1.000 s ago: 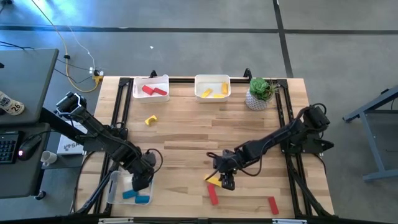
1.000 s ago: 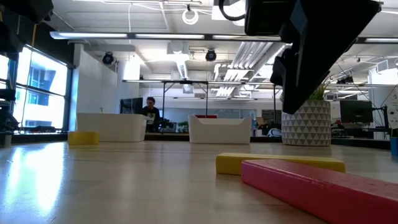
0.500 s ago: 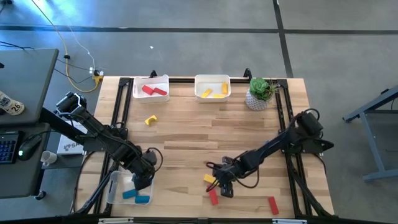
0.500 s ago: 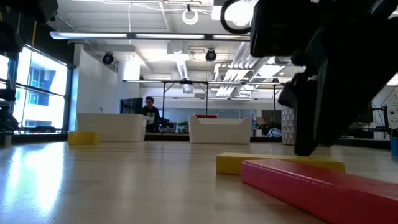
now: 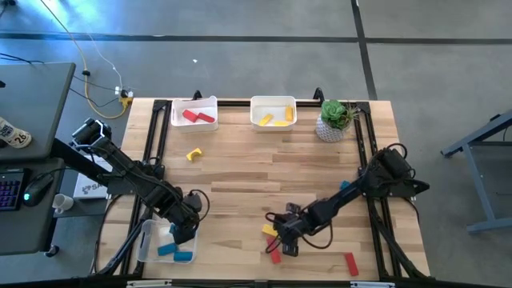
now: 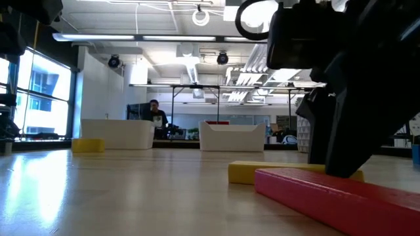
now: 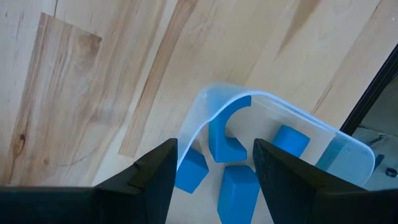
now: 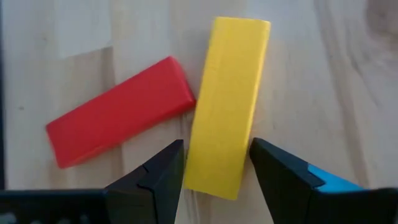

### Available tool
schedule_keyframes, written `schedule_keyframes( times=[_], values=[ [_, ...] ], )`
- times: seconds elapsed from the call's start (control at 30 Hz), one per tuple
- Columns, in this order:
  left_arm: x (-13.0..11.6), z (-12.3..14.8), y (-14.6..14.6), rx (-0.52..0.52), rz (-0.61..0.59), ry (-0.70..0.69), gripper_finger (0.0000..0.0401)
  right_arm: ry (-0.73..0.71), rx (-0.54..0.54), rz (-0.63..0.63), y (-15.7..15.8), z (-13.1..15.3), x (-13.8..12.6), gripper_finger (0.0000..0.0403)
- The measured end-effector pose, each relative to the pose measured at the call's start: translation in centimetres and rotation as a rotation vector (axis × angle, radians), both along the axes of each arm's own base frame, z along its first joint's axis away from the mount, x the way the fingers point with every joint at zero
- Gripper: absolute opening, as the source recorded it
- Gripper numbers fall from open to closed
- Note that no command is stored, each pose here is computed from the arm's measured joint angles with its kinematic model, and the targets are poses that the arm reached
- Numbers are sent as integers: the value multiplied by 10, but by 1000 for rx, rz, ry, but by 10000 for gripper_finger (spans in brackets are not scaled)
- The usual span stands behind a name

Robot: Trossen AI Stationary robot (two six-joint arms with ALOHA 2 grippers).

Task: Sort & place blocks by color
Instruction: Put the yellow block into the right white bin

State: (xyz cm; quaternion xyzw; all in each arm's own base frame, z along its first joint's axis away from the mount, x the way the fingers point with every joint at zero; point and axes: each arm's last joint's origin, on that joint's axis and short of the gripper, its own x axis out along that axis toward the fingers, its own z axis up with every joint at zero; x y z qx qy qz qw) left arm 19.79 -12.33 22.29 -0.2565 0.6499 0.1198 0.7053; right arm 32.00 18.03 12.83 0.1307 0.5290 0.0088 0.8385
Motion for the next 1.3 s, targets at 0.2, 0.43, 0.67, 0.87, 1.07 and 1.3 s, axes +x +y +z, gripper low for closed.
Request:
schedule_keyframes(
  times=[0.2, 0.43, 0.67, 0.87, 1.07, 1.3],
  values=[
    [0, 0, 0, 0, 0, 0, 197, 38, -94, -66, -4, -3, -6, 162],
    [1, 0, 1, 31, -5, -19, 197, 57, -131, -75, -7, -4, -8, 117],
    [1, 0, 1, 56, -22, -36, 197, 78, -141, -82, -10, -5, -9, 106],
    [3, 0, 0, 42, -21, -59, 197, 70, -140, -67, -10, -6, -9, 106],
    [9, 2, -4, -26, -19, -107, 197, 43, -132, -70, -8, 0, -4, 105],
    [22, 7, -5, -100, 8, -216, 197, 6, -201, -50, -3, 21, 10, 103]
  ],
)
